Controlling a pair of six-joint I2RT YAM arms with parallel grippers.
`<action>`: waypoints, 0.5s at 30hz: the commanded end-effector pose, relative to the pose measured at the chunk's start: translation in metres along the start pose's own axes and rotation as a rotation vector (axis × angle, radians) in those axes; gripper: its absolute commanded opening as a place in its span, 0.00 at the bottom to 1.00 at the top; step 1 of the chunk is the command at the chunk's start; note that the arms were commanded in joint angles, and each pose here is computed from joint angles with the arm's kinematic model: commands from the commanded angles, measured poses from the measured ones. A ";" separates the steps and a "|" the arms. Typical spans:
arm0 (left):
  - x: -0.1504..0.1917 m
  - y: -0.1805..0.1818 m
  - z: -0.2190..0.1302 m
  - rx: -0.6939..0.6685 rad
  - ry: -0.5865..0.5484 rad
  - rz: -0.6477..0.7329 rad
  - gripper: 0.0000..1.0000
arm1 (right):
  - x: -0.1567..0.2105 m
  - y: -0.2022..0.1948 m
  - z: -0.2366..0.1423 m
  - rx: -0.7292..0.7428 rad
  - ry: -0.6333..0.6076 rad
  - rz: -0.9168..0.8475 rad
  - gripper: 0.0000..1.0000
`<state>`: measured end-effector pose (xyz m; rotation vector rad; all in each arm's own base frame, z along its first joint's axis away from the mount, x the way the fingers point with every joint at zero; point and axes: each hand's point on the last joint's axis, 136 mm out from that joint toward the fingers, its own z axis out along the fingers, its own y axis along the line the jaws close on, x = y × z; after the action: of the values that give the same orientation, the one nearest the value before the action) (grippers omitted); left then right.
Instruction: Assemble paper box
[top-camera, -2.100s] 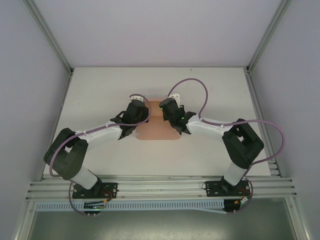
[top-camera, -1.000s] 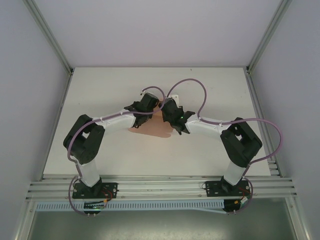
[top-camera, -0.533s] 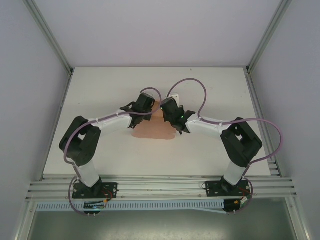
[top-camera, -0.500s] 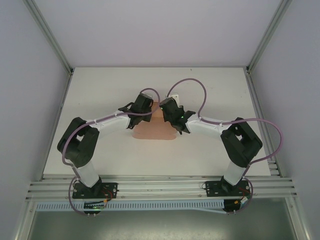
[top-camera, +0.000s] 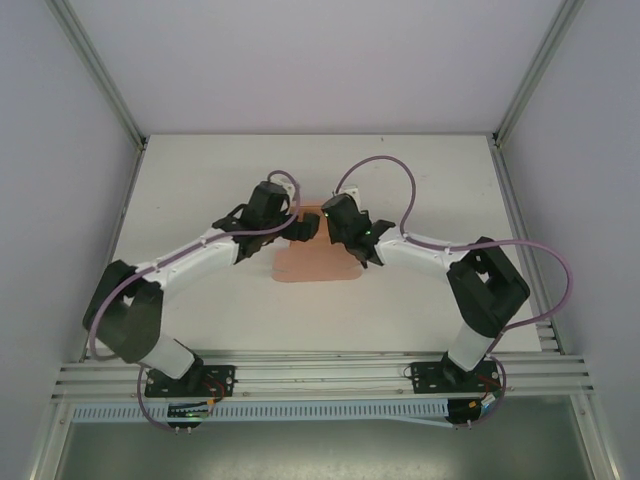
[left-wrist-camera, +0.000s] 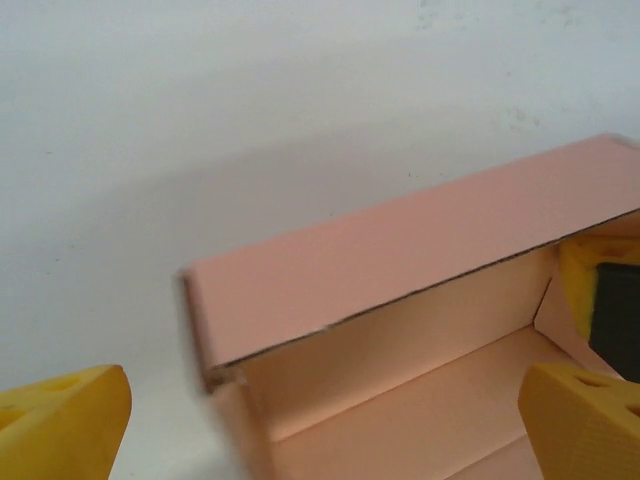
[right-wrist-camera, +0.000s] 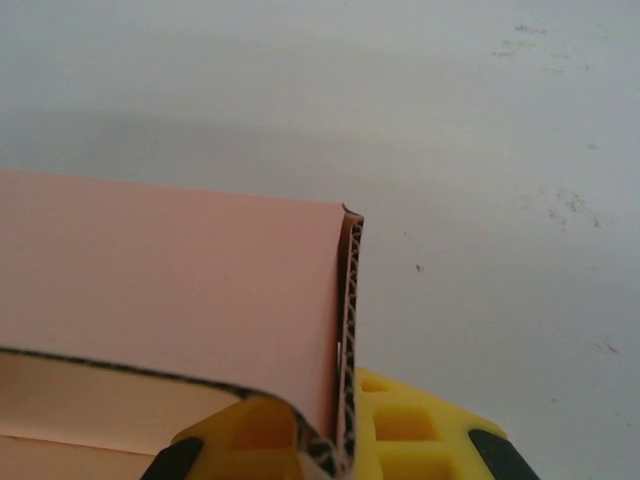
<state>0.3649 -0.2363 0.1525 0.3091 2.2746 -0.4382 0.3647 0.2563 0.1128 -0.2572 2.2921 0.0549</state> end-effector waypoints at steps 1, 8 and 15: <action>-0.012 0.006 -0.030 0.063 -0.071 -0.063 0.99 | 0.000 -0.010 -0.012 -0.051 0.065 -0.085 0.00; -0.028 0.030 -0.084 0.019 -0.196 -0.109 0.99 | 0.037 -0.005 -0.038 -0.393 0.320 -0.656 0.00; -0.004 0.053 -0.075 0.034 -0.150 -0.208 0.98 | 0.018 -0.004 -0.030 -0.400 0.283 -1.340 0.00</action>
<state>0.3424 -0.1598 0.2186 0.0926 2.0905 -0.5248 0.3331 0.2492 0.1260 -1.5857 2.1312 -0.1032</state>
